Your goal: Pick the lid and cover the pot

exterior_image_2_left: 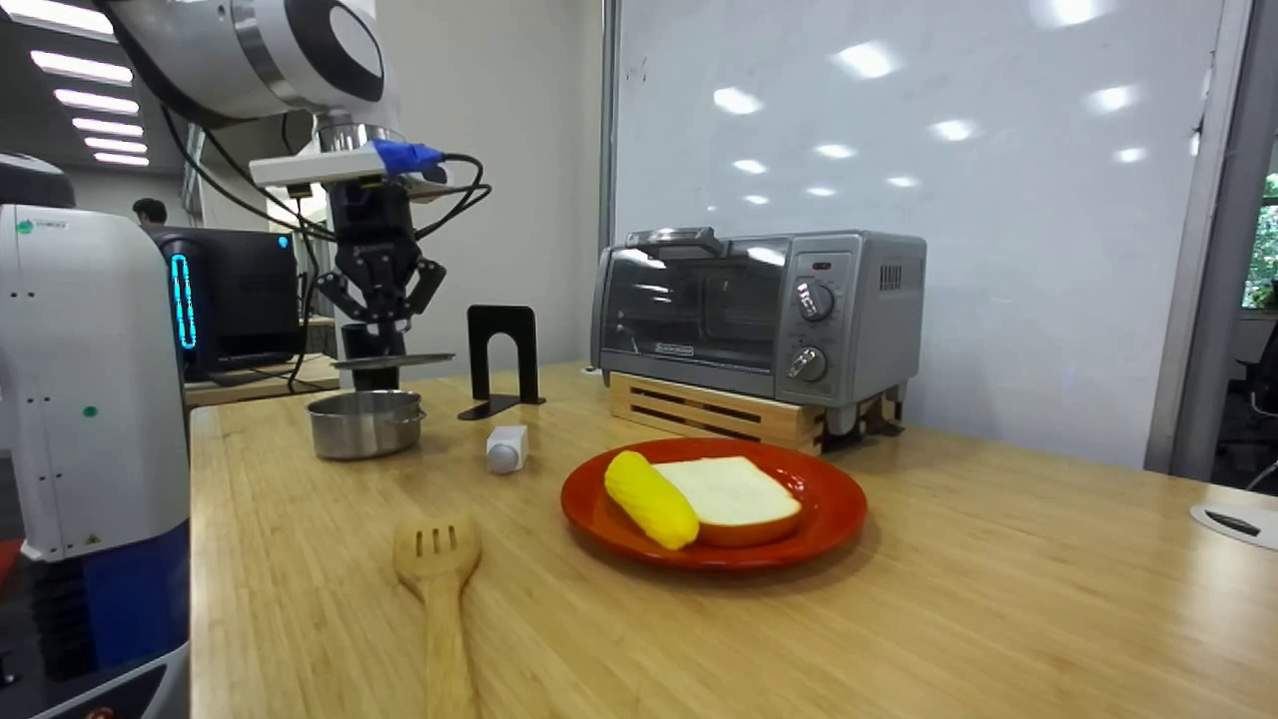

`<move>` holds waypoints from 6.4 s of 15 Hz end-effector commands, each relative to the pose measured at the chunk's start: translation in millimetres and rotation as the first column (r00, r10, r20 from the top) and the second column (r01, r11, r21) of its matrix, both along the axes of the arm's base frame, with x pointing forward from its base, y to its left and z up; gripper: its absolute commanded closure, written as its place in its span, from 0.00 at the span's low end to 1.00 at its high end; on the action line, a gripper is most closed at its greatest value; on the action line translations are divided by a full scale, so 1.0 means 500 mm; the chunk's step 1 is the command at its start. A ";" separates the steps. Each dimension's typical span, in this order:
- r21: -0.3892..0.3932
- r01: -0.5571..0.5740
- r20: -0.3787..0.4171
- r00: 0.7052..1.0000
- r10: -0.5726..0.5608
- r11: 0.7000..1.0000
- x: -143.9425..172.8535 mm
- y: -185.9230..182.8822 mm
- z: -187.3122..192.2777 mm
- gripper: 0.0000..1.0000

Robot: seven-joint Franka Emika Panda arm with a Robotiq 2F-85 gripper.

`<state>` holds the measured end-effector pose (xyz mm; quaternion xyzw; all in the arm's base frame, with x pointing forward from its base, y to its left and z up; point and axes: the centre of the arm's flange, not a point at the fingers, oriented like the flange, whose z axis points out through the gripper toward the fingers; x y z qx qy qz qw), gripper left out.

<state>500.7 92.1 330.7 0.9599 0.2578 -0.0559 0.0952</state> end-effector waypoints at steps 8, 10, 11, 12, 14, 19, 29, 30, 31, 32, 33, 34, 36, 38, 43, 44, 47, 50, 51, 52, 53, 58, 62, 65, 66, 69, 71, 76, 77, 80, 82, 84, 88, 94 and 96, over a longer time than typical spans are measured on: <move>-0.046 -0.187 -0.039 0.982 0.185 0.981 0.042 0.099 -0.087 0.99; -0.050 -0.212 -0.040 0.977 0.210 0.976 0.042 0.114 -0.095 0.99; -0.047 -0.227 -0.034 0.974 0.225 0.973 0.040 0.122 -0.096 0.99; -0.040 -0.239 -0.030 0.971 0.238 0.970 0.039 0.129 -0.095 0.99; -0.024 -0.267 -0.007 0.964 0.267 0.963 0.034 0.139 -0.089 0.99; 0.029 -0.331 0.044 0.943 0.329 0.943 0.030 0.145 -0.065 0.99; 0.130 -0.360 0.015 0.932 0.361 0.924 0.021 0.121 -0.063 0.99; 0.127 -0.358 0.013 0.933 0.360 0.925 0.020 0.117 -0.065 0.99; 0.126 -0.356 0.010 0.934 0.358 0.926 0.019 0.113 -0.067 0.99; 0.126 -0.356 0.008 0.934 0.358 0.926 0.018 0.109 -0.069 0.99; 0.125 -0.356 0.005 0.934 0.358 0.926 0.017 0.105 -0.073 0.99; 0.127 -0.354 0.003 0.934 0.357 0.926 0.016 0.102 -0.075 0.99; 0.126 -0.353 -0.003 0.935 0.356 0.927 0.015 0.097 -0.081 0.99; 0.125 -0.352 -0.008 0.935 0.355 0.928 0.015 0.093 -0.086 0.99; 0.124 -0.360 -0.014 0.931 0.364 0.925 0.013 0.090 -0.094 0.99; 0.123 -0.363 -0.014 0.930 0.367 0.924 0.012 0.090 -0.095 0.99; 0.120 -0.377 -0.013 0.925 0.381 0.919 0.011 0.095 -0.095 0.99; 0.117 -0.389 -0.012 0.919 0.393 0.914 0.012 0.097 -0.095 0.99; 0.117 -0.393 -0.012 0.918 0.397 0.912 0.011 0.097 -0.095 0.99; 0.117 -0.396 -0.012 0.917 0.400 0.911 0.012 0.098 -0.096 0.99; 0.116 -0.399 -0.011 0.915 0.403 0.909 0.012 0.100 -0.096 0.99; 0.111 -0.419 -0.009 0.906 0.422 0.901 0.012 0.111 -0.097 0.99; 0.099 -0.442 0.001 0.896 0.444 0.892 0.011 0.113 -0.099 0.99; 0.087 -0.461 0.010 0.887 0.462 0.883 0.012 0.113 -0.100 0.99; 0.087 -0.465 0.011 0.885 0.466 0.881 0.012 0.113 -0.101 0.99; 0.097 -0.474 0.013 0.880 0.476 0.875 0.013 0.114 -0.104 0.99; 0.099 -0.487 0.019 0.873 0.487 0.868 0.013 0.119 -0.104 0.99; 0.102 -0.513 0.036 0.858 0.512 0.852 0.011 0.129 -0.105 0.99; 0.102 -0.517 0.037 0.856 0.516 0.850 0.011 0.130 -0.105 0.99; 0.102 -0.522 0.040 0.853 0.521 0.847 0.010 0.131 -0.106 0.99; 0.103 -0.524 0.044 0.851 0.523 0.845 0.010 0.131 -0.106 0.99; 0.104 -0.527 0.050 0.850 0.525 0.843 0.010 0.131 -0.106 0.99; 0.112 -0.537 0.060 0.844 0.533 0.836 0.009 0.131 -0.107 0.99; 0.114 -0.552 0.062 0.834 0.549 0.826 0.009 0.130 -0.107 0.43; 0.114 -0.556 0.066 0.831 0.552 0.823 0.009 0.131 -0.105 0.29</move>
